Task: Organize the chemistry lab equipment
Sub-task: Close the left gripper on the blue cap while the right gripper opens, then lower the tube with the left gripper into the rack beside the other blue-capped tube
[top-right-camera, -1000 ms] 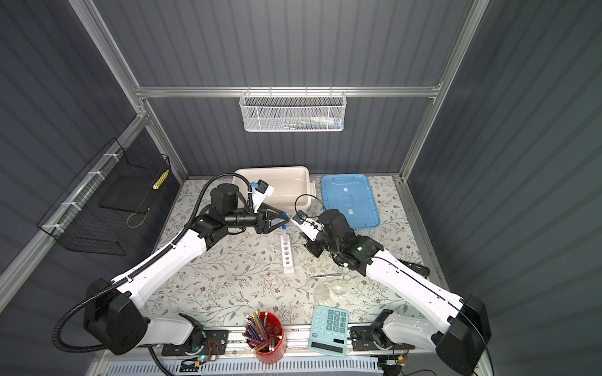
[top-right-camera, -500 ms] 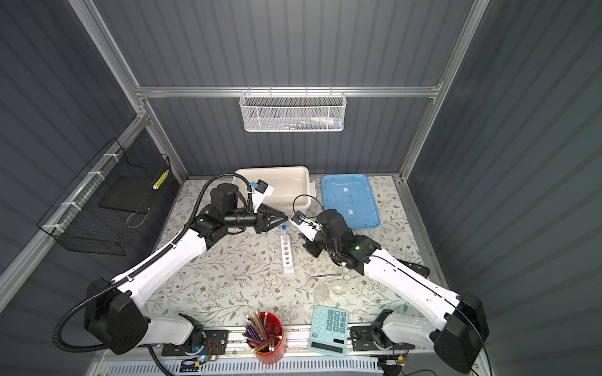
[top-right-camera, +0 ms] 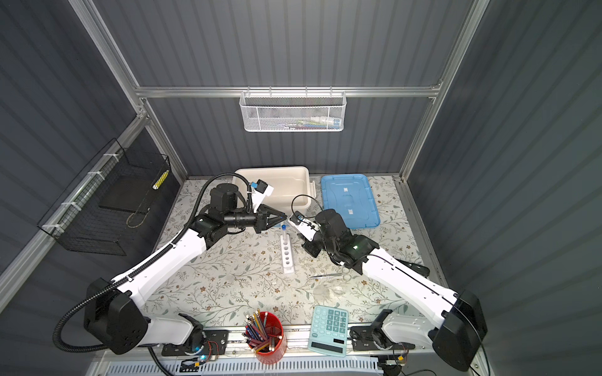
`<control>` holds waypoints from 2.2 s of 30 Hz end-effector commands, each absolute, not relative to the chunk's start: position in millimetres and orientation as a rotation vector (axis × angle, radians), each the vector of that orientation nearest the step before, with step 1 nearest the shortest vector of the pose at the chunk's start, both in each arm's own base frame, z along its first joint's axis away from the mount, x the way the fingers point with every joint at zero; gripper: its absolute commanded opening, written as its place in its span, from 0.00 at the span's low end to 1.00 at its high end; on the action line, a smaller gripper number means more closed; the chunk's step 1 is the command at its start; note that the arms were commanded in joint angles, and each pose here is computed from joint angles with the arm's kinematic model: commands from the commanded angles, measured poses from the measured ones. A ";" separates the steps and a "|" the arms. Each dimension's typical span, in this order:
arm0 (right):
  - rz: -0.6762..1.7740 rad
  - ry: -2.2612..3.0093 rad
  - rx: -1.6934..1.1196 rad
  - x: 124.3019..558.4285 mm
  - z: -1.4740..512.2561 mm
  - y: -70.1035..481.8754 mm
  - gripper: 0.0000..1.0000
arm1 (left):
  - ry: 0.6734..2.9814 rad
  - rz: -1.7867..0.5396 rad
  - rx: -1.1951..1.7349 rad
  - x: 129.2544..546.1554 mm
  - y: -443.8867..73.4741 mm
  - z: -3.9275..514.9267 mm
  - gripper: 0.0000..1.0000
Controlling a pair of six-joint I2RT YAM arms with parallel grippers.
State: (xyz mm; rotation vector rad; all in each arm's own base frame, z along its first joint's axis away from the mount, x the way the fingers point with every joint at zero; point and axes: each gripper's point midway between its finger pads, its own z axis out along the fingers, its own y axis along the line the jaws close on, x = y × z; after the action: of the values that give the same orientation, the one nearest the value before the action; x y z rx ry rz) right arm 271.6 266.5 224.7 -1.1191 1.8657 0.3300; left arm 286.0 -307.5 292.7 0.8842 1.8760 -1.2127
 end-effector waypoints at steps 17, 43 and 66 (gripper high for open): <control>0.280 1.777 -0.973 277.5 256.7 248.1 0.41 | 1.944 -0.983 0.966 284.6 -289.1 298.0 0.05; 0.360 1.812 -0.709 296.6 250.7 201.4 0.41 | 2.100 -0.347 1.127 295.8 -285.7 238.3 0.02; 0.365 1.833 -0.701 300.1 244.4 197.5 0.41 | 2.089 -0.459 1.085 294.2 -300.2 226.1 0.00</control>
State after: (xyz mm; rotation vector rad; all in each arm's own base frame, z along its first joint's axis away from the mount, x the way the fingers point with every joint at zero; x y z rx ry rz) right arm 300.3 197.0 248.2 -0.7046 1.8280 0.3499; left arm 297.0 -293.8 226.1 1.0838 2.0948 -0.4225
